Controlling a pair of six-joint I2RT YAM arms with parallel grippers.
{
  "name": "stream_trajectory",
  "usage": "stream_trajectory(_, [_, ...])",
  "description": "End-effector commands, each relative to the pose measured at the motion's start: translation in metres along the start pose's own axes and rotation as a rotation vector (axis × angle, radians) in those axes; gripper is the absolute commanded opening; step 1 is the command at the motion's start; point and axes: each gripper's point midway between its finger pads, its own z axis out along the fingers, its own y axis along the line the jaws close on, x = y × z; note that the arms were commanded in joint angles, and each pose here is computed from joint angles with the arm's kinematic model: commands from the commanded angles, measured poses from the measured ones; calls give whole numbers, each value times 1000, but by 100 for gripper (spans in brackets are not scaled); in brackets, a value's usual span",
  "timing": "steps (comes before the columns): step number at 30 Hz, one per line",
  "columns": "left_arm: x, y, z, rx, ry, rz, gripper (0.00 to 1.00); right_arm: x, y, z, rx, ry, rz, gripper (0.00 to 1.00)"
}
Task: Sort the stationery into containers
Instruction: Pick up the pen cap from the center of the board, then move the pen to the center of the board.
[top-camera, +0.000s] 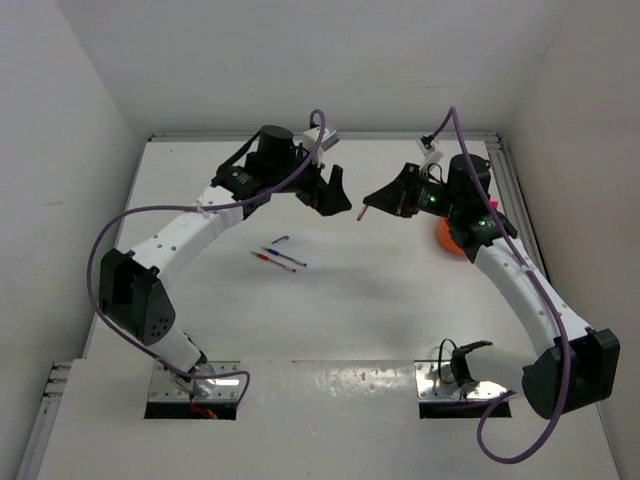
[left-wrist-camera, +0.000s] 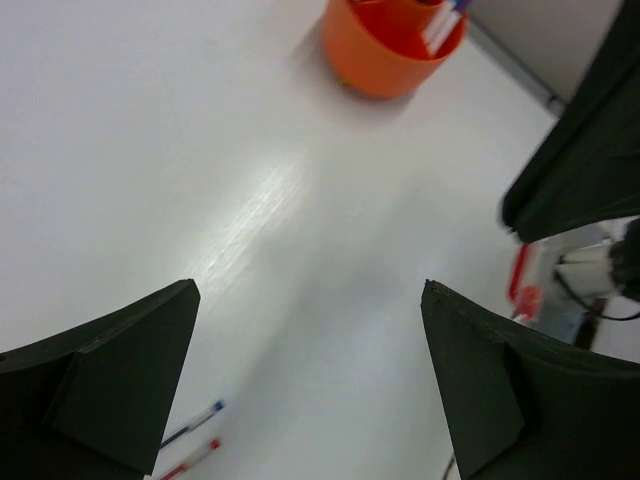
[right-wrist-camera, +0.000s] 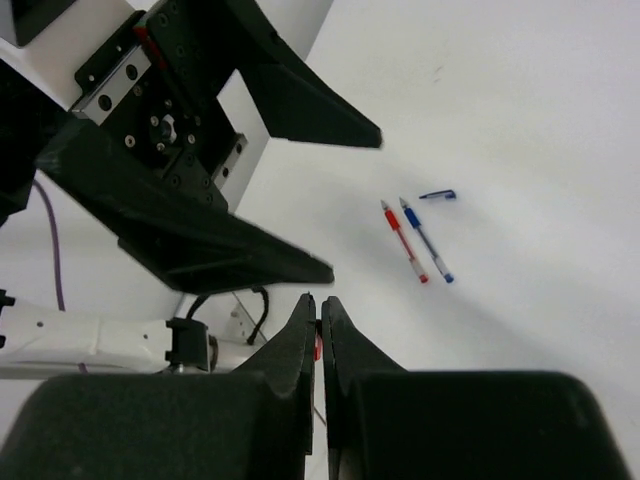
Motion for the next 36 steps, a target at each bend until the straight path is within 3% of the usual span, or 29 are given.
stream_trajectory(1, [-17,27,-37,-156,-15,129,100,-18,9,-7,37,-39,-52,0])
stream_trajectory(3, [-14,22,-42,-127,-14,213,100,-20,2,-6,82,-46,-39,0])
stream_trajectory(6, [-12,-16,-51,60,-33,274,100,-17,-5,-4,121,-40,1,0])
stream_trajectory(12, [-8,-66,-51,223,-124,238,97,-16,-8,3,142,-45,103,0])
stream_trajectory(15, [-3,-70,-41,229,-125,178,84,-15,-5,6,134,-46,141,0])
stream_trajectory(21, [-11,-66,-25,182,-141,127,68,-16,5,12,110,-42,171,0])
stream_trajectory(36, [-8,-67,-3,172,-114,71,67,-14,3,14,123,-53,183,0])
